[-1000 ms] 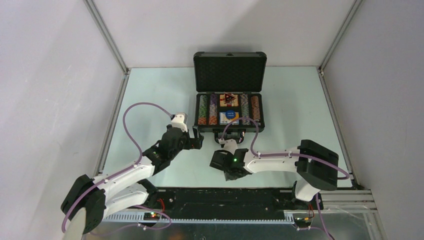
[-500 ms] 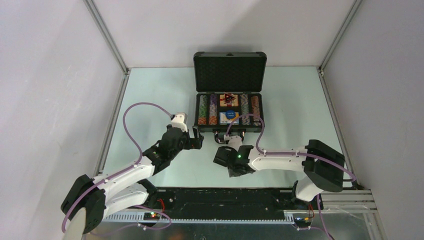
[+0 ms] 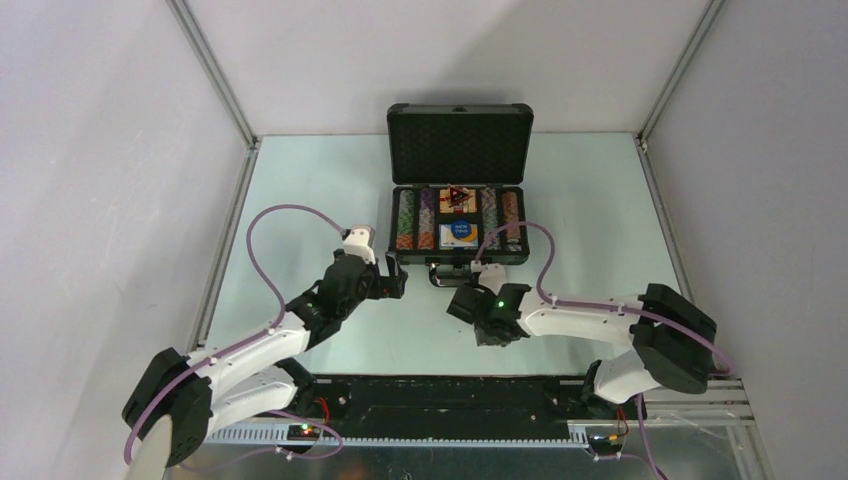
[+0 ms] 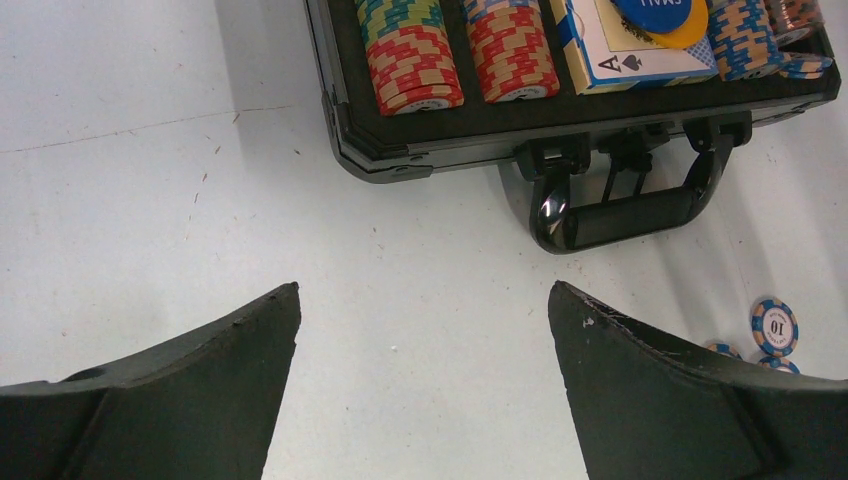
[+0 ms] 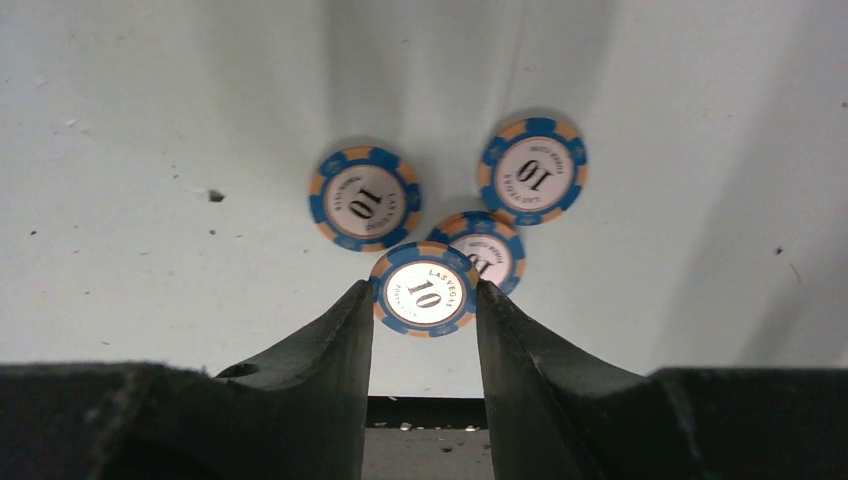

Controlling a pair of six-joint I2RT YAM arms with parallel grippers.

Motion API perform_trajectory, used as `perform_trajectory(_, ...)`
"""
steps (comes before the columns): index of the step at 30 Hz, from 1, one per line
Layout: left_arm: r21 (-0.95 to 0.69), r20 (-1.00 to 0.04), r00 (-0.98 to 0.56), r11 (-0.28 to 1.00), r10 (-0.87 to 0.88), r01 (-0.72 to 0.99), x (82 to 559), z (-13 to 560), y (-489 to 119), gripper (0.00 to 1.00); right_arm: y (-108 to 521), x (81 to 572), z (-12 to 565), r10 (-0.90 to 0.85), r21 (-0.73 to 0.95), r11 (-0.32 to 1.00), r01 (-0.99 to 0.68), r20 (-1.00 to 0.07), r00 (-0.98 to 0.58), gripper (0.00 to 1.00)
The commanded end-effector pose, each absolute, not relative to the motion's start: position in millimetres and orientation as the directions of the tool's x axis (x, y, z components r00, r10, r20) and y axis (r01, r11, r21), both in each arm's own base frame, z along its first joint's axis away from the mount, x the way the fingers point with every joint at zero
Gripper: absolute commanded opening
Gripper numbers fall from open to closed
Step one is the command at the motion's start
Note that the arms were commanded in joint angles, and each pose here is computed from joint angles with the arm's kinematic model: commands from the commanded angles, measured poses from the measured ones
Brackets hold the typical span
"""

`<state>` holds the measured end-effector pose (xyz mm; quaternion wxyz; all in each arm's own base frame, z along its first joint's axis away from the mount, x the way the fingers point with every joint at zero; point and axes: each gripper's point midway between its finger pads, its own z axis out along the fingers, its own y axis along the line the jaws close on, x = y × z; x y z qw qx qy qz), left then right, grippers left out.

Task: Pack up texas hold em set

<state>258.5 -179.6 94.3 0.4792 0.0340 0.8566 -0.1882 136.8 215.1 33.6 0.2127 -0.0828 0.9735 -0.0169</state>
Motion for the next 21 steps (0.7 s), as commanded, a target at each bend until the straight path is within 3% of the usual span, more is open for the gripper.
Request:
perform_trajectory(1, -0.294, -0.865, -0.481, 0.919, -0.14, 0.262, 269.8, 119.4, -187.7, 0.98, 198.7, 146.5, 43.3, -0.131, -0.059, 0.991, -0.117, -0.451, -0.883, 0.44)
perform_trajectory(21, -0.292, -0.865, -0.483, 0.92, -0.137, 0.261, 270.1, 118.7, -187.7, 0.98, 191.2, 150.1, 31.9, -0.08, 0.012, 0.996, -0.094, -0.42, -0.904, 0.45)
